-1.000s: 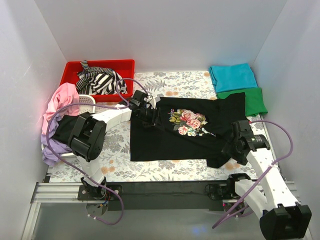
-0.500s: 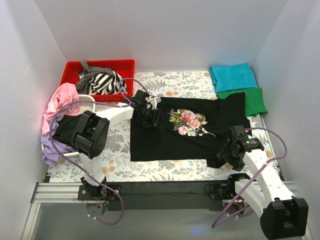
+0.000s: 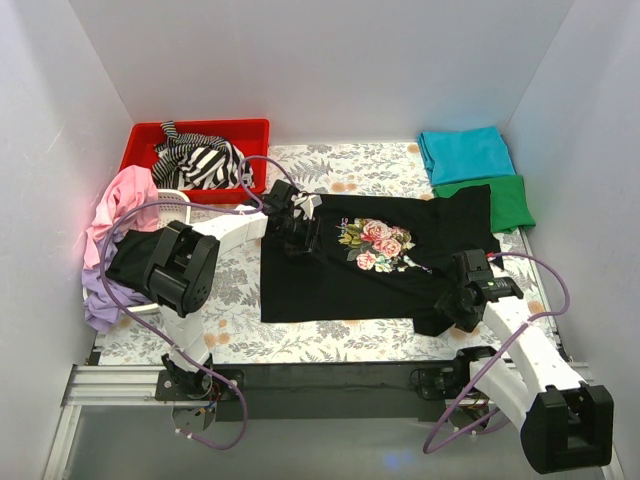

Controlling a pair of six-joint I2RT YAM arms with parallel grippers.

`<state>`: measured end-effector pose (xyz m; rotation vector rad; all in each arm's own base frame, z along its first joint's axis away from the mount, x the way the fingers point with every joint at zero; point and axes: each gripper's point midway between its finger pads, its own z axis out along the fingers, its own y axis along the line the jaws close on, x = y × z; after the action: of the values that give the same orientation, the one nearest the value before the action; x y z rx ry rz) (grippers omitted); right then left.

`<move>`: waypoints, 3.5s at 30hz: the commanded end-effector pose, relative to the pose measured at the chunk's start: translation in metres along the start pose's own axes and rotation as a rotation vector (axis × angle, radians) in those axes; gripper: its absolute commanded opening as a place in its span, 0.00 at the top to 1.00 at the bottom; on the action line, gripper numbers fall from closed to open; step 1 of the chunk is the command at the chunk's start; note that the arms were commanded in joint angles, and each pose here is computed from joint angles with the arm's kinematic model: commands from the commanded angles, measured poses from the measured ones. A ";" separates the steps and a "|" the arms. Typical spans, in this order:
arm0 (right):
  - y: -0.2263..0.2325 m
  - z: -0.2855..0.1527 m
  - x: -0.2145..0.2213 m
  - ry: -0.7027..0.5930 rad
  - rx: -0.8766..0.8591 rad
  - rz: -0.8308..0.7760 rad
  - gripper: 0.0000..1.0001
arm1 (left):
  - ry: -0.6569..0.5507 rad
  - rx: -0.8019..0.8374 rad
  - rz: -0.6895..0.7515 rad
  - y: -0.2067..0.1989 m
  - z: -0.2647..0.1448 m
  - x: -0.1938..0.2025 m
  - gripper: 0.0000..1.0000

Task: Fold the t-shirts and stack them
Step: Fold the tshirt

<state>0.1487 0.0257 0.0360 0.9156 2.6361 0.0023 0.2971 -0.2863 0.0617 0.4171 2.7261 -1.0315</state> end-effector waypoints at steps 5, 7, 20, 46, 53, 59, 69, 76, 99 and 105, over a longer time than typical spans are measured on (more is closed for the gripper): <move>0.010 0.013 -0.002 -0.013 -0.028 -0.001 0.48 | -0.012 -0.020 0.022 0.000 -0.004 -0.005 0.62; 0.011 0.014 -0.003 -0.016 -0.031 0.001 0.49 | -0.008 -0.021 0.021 0.001 -0.004 -0.004 0.62; 0.011 0.028 0.007 0.038 -0.005 -0.036 0.46 | 0.009 -0.060 0.014 0.008 -0.006 0.005 0.62; 0.050 -0.011 -0.038 -0.119 -0.068 -0.121 0.72 | 0.014 -0.063 0.015 0.010 -0.003 -0.001 0.62; 0.082 -0.018 -0.086 -0.199 -0.027 -0.196 0.75 | 0.021 -0.068 0.015 0.012 0.000 -0.001 0.62; 0.088 -0.009 -0.088 -0.156 0.016 -0.246 0.68 | 0.016 -0.087 0.021 0.013 -0.004 -0.003 0.62; 0.030 -0.014 -0.033 -0.139 -0.013 -0.040 0.25 | 0.030 -0.041 0.024 0.006 -0.004 0.002 0.62; 0.005 -0.005 -0.014 -0.176 -0.030 0.092 0.25 | 0.037 -0.019 0.025 0.003 -0.001 0.000 0.62; -0.004 0.006 -0.003 -0.066 0.125 0.011 0.34 | 0.044 -0.028 0.009 0.008 0.002 0.004 0.62; 0.002 0.012 -0.004 -0.070 0.106 0.004 0.34 | 0.052 -0.033 0.002 0.011 0.005 0.006 0.62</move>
<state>0.1420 0.0197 0.0216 0.9609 2.6327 -0.2085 0.2907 -0.2779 0.0481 0.4371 2.8007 -0.9748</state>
